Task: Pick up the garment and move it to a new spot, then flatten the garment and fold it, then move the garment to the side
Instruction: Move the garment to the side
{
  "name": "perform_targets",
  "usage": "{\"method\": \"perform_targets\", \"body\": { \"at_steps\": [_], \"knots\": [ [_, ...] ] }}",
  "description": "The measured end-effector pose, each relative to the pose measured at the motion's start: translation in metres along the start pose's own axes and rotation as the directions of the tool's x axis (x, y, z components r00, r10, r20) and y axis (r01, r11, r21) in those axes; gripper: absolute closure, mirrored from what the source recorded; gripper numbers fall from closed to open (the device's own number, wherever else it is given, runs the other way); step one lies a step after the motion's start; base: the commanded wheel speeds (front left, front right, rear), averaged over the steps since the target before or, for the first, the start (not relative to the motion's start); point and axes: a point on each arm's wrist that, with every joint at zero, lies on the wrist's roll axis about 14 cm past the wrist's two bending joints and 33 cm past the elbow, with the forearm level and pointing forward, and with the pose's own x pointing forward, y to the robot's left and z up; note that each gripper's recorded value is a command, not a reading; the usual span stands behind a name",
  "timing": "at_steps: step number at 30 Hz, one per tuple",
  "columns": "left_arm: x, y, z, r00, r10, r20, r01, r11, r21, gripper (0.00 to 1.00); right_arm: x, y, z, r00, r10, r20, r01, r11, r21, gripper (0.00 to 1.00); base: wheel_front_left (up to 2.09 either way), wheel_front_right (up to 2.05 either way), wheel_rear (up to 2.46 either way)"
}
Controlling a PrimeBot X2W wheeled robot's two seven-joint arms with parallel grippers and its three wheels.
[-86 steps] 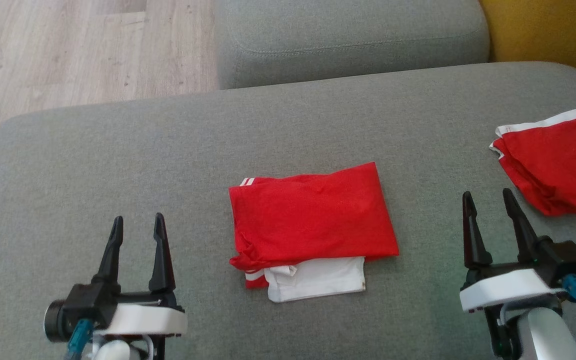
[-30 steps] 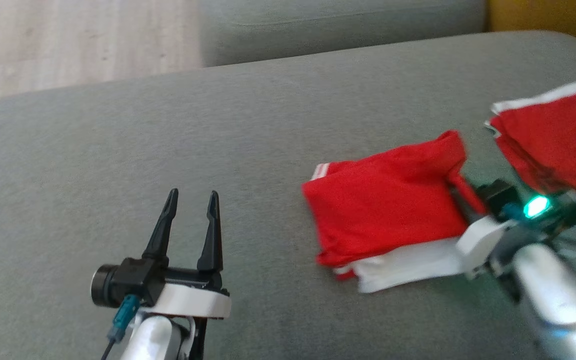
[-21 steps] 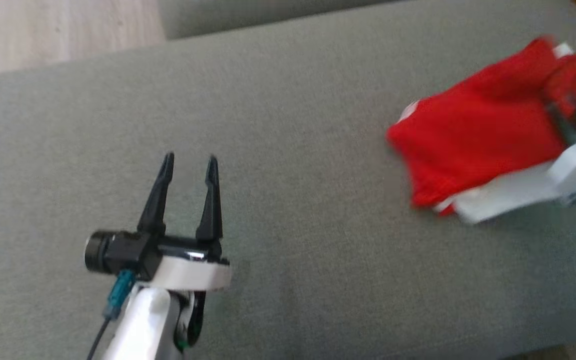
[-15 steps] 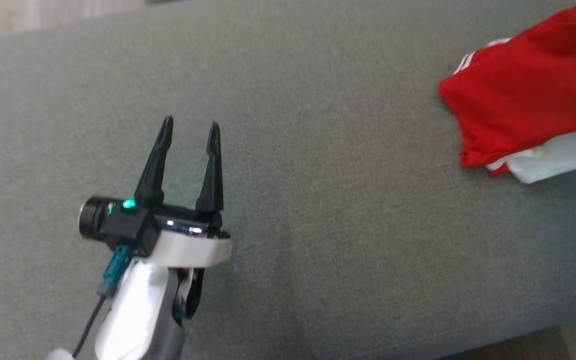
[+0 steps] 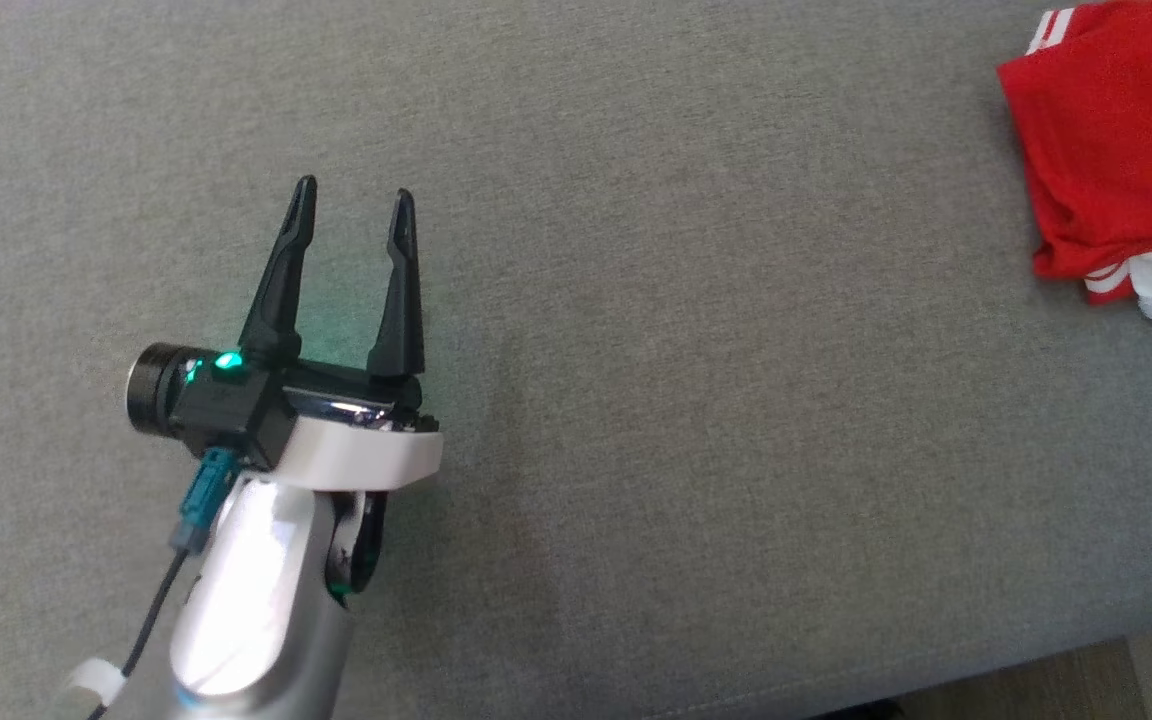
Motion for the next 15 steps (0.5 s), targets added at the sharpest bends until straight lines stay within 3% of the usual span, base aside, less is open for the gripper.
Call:
{"method": "perform_targets", "body": {
  "at_steps": [2, 3, 4, 5, 11, 15],
  "knots": [
    [0.000, 0.005, 0.001, 1.000, 0.010, 0.002, -0.010, 1.000, 0.002, 0.00, 0.002, 0.000, -0.004, 1.000, -0.008, -0.015, 0.008, 1.000, 0.007, 1.00, 0.00, 0.00, 0.00],
    [0.000, 0.009, 0.001, 1.000, 0.022, 0.003, -0.022, 1.000, 0.003, 0.00, 0.003, -0.002, -0.006, 1.000, -0.017, -0.022, 0.017, 1.000, 0.017, 0.76, 0.00, 0.00, 0.00],
    [-0.001, 0.011, 0.002, 1.000, 0.029, 0.004, -0.029, 1.000, 0.004, 0.00, 0.003, -0.004, -0.006, 0.999, -0.024, -0.022, 0.025, 0.999, 0.020, 0.76, 0.00, 0.00, 0.00],
    [-0.001, 0.012, 0.003, 1.000, 0.031, 0.006, -0.031, 1.000, 0.006, 0.00, 0.003, -0.005, -0.006, 0.999, -0.030, -0.022, 0.031, 0.999, 0.032, 0.00, 0.00, 0.00, 0.00],
    [-0.005, 0.010, 0.020, 0.999, 0.029, 0.038, -0.030, 0.999, 0.019, 0.00, -0.007, -0.012, 0.005, 0.998, -0.067, 0.014, 0.066, 0.995, 0.079, 0.00, 0.00, 0.00, 0.00],
    [-0.015, 0.005, 0.036, 0.997, 0.031, 0.064, -0.033, 0.999, 0.029, 0.00, -0.020, -0.015, 0.032, 0.991, -0.094, 0.096, 0.080, 0.987, 0.136, 0.00, 0.00, 0.00, 0.00]
  ]
}}
